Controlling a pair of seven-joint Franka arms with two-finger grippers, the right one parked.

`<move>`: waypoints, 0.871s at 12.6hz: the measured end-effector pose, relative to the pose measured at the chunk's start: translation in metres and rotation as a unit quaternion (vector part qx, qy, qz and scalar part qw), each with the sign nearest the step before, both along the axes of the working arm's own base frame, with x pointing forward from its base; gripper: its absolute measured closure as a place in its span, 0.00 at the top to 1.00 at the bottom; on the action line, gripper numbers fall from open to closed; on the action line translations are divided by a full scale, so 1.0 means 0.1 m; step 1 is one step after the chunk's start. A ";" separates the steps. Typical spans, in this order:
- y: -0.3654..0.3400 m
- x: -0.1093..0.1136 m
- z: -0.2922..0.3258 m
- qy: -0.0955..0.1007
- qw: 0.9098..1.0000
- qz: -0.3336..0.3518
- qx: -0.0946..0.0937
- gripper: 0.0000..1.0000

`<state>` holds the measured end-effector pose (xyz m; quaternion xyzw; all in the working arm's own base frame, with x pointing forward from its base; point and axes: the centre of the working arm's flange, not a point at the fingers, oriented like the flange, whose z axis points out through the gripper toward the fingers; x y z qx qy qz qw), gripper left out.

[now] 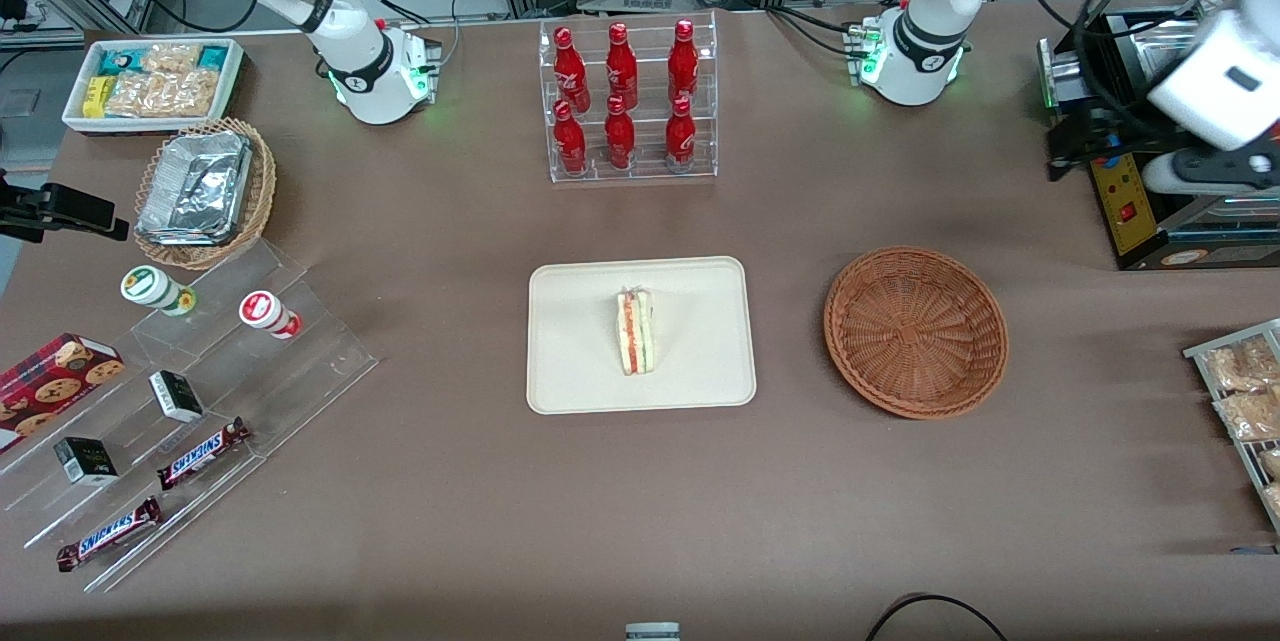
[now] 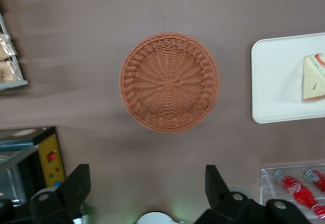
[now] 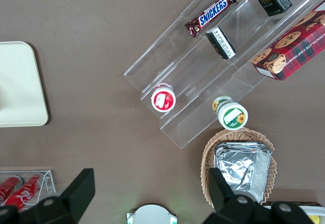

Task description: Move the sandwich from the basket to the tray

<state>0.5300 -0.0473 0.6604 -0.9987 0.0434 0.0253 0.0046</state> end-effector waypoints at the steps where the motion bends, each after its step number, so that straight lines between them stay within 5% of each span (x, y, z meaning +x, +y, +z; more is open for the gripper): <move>1: 0.10 0.01 -0.01 0.001 1.000 0.000 -0.001 1.00; 5: 0.11 0.07 -0.09 0.006 1.000 -0.006 -0.002 1.00; 11: 0.14 0.12 -0.03 -0.019 1.000 -0.004 0.001 1.00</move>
